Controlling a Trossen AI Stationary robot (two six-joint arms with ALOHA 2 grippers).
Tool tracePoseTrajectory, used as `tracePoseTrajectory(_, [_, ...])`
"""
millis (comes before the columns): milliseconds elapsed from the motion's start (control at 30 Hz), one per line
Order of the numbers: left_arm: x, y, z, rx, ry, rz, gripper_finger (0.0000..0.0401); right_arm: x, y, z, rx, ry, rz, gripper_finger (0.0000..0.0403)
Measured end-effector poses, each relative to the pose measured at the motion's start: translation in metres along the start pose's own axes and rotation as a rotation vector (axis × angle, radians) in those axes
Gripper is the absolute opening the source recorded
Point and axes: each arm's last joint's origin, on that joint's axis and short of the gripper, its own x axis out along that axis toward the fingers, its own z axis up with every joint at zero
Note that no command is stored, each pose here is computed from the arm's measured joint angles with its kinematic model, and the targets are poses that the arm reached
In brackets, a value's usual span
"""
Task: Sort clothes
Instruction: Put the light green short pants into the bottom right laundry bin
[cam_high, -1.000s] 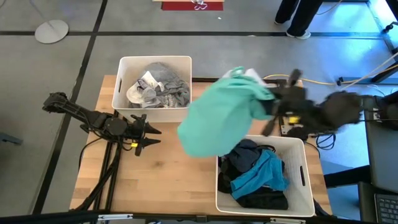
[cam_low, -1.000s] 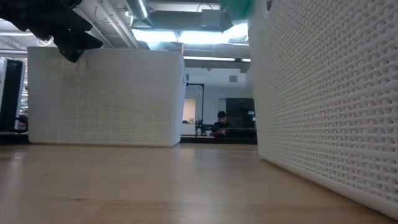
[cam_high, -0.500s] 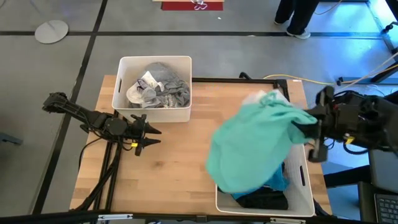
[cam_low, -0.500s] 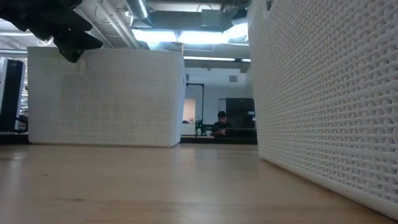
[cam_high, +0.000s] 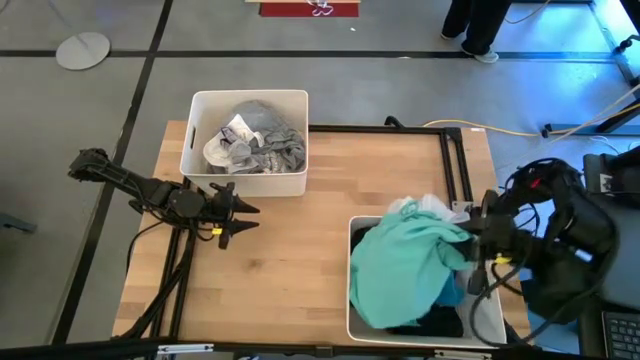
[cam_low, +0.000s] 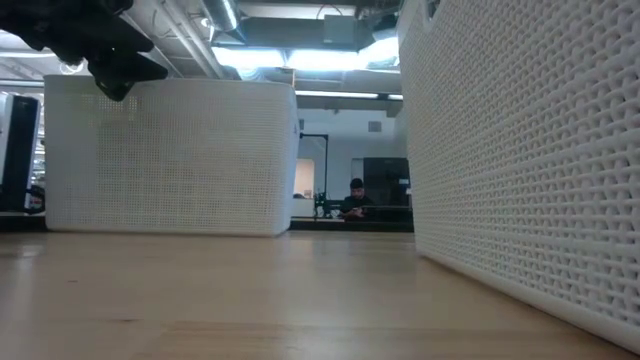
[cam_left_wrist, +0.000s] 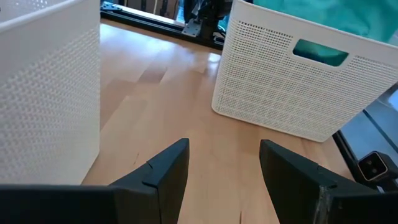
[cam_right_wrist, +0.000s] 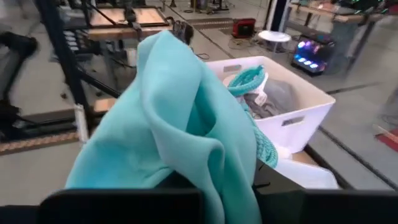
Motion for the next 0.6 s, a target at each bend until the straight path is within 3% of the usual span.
tracePoseTrajectory(133, [0.0,0.0,0.0,-0.01,0.0,0.003,0.0186,0.017,0.009,-0.026,0.016,0.038,-0.055,0.0027])
tracePoseTrajectory(400, [0.0,0.0,0.0,-0.014,0.0,0.003,0.0186,0.071,0.014,-0.101,0.064,0.333,-0.235,0.0028])
tracePoseTrajectory(600, [0.0,0.0,0.0,-0.014,0.001,0.003,0.0186,0.105,0.015,-0.149,0.092,0.392,-0.305,0.0028])
